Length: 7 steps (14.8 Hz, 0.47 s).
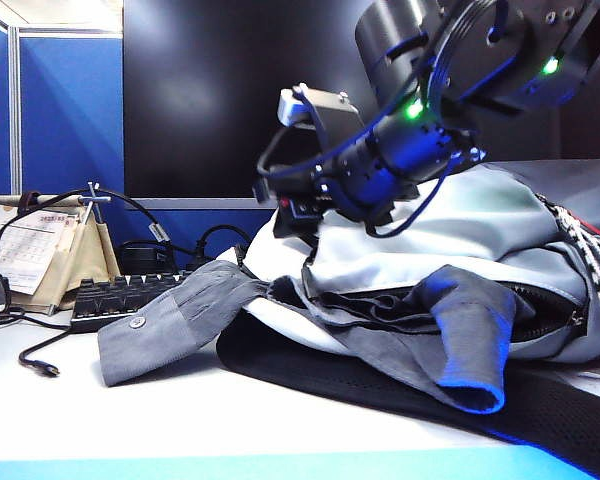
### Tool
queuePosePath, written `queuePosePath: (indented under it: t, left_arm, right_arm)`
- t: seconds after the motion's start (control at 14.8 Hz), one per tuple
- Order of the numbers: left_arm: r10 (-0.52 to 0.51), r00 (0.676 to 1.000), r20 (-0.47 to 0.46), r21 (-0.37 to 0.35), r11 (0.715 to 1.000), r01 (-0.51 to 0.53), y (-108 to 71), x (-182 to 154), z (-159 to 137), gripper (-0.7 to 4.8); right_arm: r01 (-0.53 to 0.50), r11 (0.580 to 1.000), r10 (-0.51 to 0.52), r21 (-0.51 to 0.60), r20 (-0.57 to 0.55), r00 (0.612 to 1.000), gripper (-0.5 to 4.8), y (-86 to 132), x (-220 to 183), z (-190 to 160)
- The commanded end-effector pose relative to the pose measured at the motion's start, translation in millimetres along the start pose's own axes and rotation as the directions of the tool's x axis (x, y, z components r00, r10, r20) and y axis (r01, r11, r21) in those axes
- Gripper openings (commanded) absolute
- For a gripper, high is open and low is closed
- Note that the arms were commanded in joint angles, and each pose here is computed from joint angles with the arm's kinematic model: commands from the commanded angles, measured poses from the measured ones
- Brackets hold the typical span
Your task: Take the gray clothes out of the backpack.
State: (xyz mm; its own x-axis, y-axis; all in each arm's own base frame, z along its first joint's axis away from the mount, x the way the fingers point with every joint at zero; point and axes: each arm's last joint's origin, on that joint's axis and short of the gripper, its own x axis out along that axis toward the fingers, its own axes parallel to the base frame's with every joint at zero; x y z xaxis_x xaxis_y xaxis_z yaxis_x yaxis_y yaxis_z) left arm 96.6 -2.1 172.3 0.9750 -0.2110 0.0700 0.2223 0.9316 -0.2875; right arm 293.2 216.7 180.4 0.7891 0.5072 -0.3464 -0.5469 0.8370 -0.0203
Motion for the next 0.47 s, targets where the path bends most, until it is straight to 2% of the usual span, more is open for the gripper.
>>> queuePosePath:
  t: [0.07, 0.2, 0.27, 0.34, 0.47]
  left_arm:
    - [-0.058, 0.998, 0.001, 0.003, 0.998, 0.058, -2.2, 0, 1, -0.05]
    - [-0.197, 0.98, 0.026, -0.034, 0.98, 0.198, -7.9, -1, 7, -0.05]
    - [-0.276, 0.958, 0.077, -0.031, 0.96, 0.279, -12.2, -2, 14, -0.05]
    - [-0.342, 0.929, 0.141, 0.011, 0.939, 0.344, -16.8, -5, 22, -0.05]
    - [-0.397, 0.888, 0.23, 0.056, 0.917, 0.395, -22.8, -9, 33, -0.06]
  right_arm:
    - [0.025, 0.999, -0.024, 0.032, -0.021, 0.999, -0.06, -3, 3, 1]
    - [-0.079, 0.97, 0.07, 0.231, 0.047, 0.996, -0.06, -8, -4, 24]
    - [-0.15, 0.927, 0.108, 0.344, 0.137, 0.985, -0.06, -17, -15, 44]
    - [-0.229, 0.888, 0.138, 0.399, 0.244, 0.96, -0.06, -27, -31, 65]
    - [-0.363, 0.823, 0.139, 0.437, 0.464, 0.875, -0.06, -56, -71, 105]
